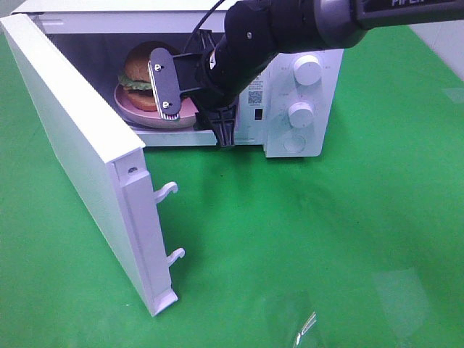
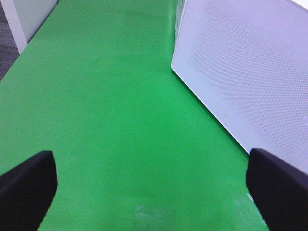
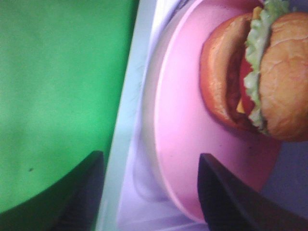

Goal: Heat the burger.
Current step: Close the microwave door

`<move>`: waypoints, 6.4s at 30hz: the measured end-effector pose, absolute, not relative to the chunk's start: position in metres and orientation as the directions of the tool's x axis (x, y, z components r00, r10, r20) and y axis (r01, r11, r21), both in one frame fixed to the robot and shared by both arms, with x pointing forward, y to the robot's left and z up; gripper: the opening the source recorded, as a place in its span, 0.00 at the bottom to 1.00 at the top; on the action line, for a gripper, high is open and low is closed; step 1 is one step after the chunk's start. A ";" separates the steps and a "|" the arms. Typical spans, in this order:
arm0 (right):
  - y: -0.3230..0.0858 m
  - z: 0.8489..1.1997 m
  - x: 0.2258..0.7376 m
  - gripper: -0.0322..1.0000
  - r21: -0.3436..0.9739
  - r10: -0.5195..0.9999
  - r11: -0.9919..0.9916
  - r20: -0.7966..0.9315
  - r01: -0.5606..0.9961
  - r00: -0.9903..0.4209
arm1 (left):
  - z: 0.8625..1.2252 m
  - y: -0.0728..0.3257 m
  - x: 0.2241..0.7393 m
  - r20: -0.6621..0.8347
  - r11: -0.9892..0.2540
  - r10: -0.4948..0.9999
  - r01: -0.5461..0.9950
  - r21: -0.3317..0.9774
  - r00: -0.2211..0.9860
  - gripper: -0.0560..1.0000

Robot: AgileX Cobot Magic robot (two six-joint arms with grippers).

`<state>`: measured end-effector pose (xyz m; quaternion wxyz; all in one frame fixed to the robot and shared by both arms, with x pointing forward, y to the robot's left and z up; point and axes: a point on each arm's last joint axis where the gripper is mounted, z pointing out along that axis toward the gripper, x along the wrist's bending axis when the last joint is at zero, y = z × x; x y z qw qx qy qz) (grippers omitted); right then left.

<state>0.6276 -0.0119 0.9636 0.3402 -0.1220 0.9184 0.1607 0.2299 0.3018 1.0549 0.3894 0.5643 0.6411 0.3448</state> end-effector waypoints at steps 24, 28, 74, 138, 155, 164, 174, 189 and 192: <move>-0.066 0.999 0.556 0.76 0.454 0.275 0.891 -0.491 0.027 -0.827 | 1.055 0.302 0.230 -0.110 0.125 0.992 0.455 0.882 -0.060 0.99; -0.075 1.002 0.544 0.76 0.487 0.344 0.868 -0.449 0.096 -0.825 | 1.055 0.302 0.230 -0.110 0.125 0.992 0.455 0.882 -0.060 0.99; -0.214 1.067 0.366 0.76 0.579 0.815 0.515 -0.103 0.632 -0.570 | 1.055 0.302 0.230 -0.110 0.125 0.992 0.455 0.882 -0.060 0.99; -0.307 1.059 0.238 0.76 0.928 0.998 -0.058 0.052 0.369 0.027 | 1.055 0.302 0.230 -0.110 0.125 0.992 0.455 0.882 -0.060 0.99; -0.307 1.059 0.238 0.76 0.928 0.998 -0.058 0.052 0.369 0.027 | 1.055 0.302 0.230 -0.110 0.125 0.992 0.455 0.882 -0.060 0.99; -0.307 1.059 0.238 0.76 0.928 0.998 -0.058 0.052 0.369 0.027 | 1.055 0.302 0.230 -0.110 0.125 0.992 0.455 0.882 -0.060 0.99; -0.307 1.059 0.238 0.76 0.928 0.998 -0.058 0.052 0.369 0.027 | 1.055 0.302 0.230 -0.110 0.125 0.992 0.455 0.882 -0.060 0.99; -0.307 1.059 0.238 0.76 0.928 0.998 -0.058 0.052 0.369 0.027 | 1.057 0.301 0.230 -0.119 0.131 0.991 0.452 0.882 -0.053 0.99; -0.307 1.059 0.238 0.76 0.928 0.998 -0.058 0.052 0.369 0.027 | 1.070 0.301 0.236 -0.125 0.133 0.991 0.415 0.900 -0.046 0.99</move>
